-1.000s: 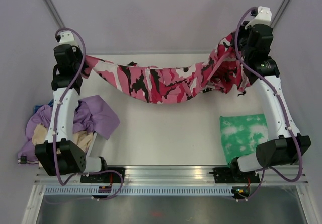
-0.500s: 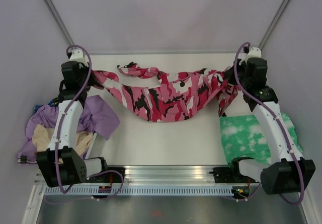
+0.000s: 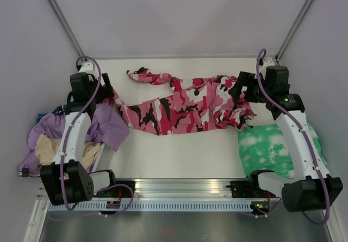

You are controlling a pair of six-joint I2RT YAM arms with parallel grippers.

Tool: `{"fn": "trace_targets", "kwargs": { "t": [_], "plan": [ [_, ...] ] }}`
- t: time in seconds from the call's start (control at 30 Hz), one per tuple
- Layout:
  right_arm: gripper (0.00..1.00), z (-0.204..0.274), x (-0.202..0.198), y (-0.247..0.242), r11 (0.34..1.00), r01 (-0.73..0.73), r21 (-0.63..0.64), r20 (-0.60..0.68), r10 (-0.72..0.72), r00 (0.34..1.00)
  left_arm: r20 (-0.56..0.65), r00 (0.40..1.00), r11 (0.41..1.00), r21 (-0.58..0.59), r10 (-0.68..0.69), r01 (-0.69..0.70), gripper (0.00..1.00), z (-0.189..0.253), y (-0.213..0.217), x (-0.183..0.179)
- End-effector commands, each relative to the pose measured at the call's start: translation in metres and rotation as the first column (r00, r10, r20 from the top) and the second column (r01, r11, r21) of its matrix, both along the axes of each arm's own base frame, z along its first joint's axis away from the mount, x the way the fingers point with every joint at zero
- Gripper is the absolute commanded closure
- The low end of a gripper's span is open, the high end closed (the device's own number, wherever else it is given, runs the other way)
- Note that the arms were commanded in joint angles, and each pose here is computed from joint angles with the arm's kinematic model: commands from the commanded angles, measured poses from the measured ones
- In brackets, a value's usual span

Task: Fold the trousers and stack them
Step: Flatten the trousers out

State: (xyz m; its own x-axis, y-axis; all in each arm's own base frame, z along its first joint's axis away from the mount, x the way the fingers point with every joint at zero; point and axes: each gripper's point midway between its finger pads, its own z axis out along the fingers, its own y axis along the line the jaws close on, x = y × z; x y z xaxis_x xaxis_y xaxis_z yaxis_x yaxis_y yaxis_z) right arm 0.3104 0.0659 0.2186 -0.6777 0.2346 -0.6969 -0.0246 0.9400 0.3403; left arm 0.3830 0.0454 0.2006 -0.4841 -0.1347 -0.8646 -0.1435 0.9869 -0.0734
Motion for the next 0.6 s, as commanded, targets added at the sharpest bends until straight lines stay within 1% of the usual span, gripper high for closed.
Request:
{"fn": "trace_targets", "kwargs": {
  "t": [0.0,0.03,0.07,0.2,0.23,0.27,0.3,0.33,0.37,0.4,0.43,0.47,0.5,0.53,0.57],
  "plan": [
    [0.02,0.073,0.02,0.021,0.992,-0.097,0.08,0.136,0.086,0.987,0.182,0.983,0.994,-0.107,0.006,0.014,0.06,0.071,-0.016,-0.008],
    [0.02,0.09,0.031,0.026,0.989,-0.118,0.092,0.172,0.101,0.98,0.212,0.977,0.988,-0.155,0.012,0.021,0.05,0.085,-0.023,-0.015],
    [0.02,0.095,0.035,0.032,0.981,-0.152,0.116,0.183,0.129,0.975,0.222,0.975,0.984,-0.176,0.006,0.034,0.05,0.091,-0.027,-0.019],
    [0.02,0.109,0.057,0.043,0.968,-0.189,0.164,0.232,0.148,0.961,0.249,0.967,0.95,-0.288,-0.051,0.124,0.05,0.107,-0.055,-0.038],
    [0.02,0.104,0.059,0.044,0.966,-0.188,0.176,0.228,0.146,0.963,0.257,0.96,0.93,-0.314,-0.112,0.192,0.05,0.11,-0.069,-0.042],
    [0.02,0.103,0.059,0.047,0.963,-0.194,0.189,0.231,0.148,0.962,0.274,0.95,0.919,-0.317,-0.148,0.235,0.05,0.118,-0.08,-0.045],
    [0.02,0.101,0.061,0.048,0.959,-0.188,0.21,0.239,0.136,0.961,0.28,0.942,0.912,-0.309,-0.184,0.27,0.05,0.123,-0.088,-0.046],
    [0.02,0.1,0.062,0.049,0.957,-0.19,0.218,0.244,0.135,0.96,0.285,0.925,0.907,-0.266,-0.25,0.327,0.05,0.134,-0.104,-0.045],
    [0.02,0.1,0.062,0.05,0.955,-0.191,0.227,0.246,0.134,0.96,0.278,0.926,0.913,-0.243,-0.257,0.327,0.06,0.139,-0.107,-0.041],
    [0.02,0.098,0.062,0.051,0.955,-0.19,0.229,0.246,0.132,0.96,0.275,0.928,0.932,-0.186,-0.253,0.31,0.05,0.146,-0.11,-0.035],
    [0.02,0.097,0.063,0.05,0.955,-0.189,0.227,0.244,0.132,0.961,0.319,0.912,0.937,-0.145,-0.258,0.317,0.05,0.176,-0.115,-0.029],
    [0.02,0.096,0.063,0.048,0.959,-0.179,0.219,0.239,0.125,0.963,0.267,0.919,0.934,-0.134,-0.289,0.332,0.05,0.166,-0.13,-0.016],
    [0.02,0.094,0.062,0.047,0.961,-0.174,0.214,0.233,0.122,0.965,0.271,0.916,0.935,-0.115,-0.295,0.335,0.05,0.175,-0.134,-0.008],
    [0.02,0.094,0.062,0.045,0.964,-0.169,0.204,0.234,0.119,0.965,0.338,0.893,0.933,-0.093,-0.298,0.347,0.05,0.213,-0.137,-0.002],
    [0.02,0.094,0.062,0.042,0.97,-0.15,0.192,0.235,0.103,0.967,0.342,0.889,0.931,-0.091,-0.305,0.355,0.05,0.22,-0.141,0.007]
  ]
}}
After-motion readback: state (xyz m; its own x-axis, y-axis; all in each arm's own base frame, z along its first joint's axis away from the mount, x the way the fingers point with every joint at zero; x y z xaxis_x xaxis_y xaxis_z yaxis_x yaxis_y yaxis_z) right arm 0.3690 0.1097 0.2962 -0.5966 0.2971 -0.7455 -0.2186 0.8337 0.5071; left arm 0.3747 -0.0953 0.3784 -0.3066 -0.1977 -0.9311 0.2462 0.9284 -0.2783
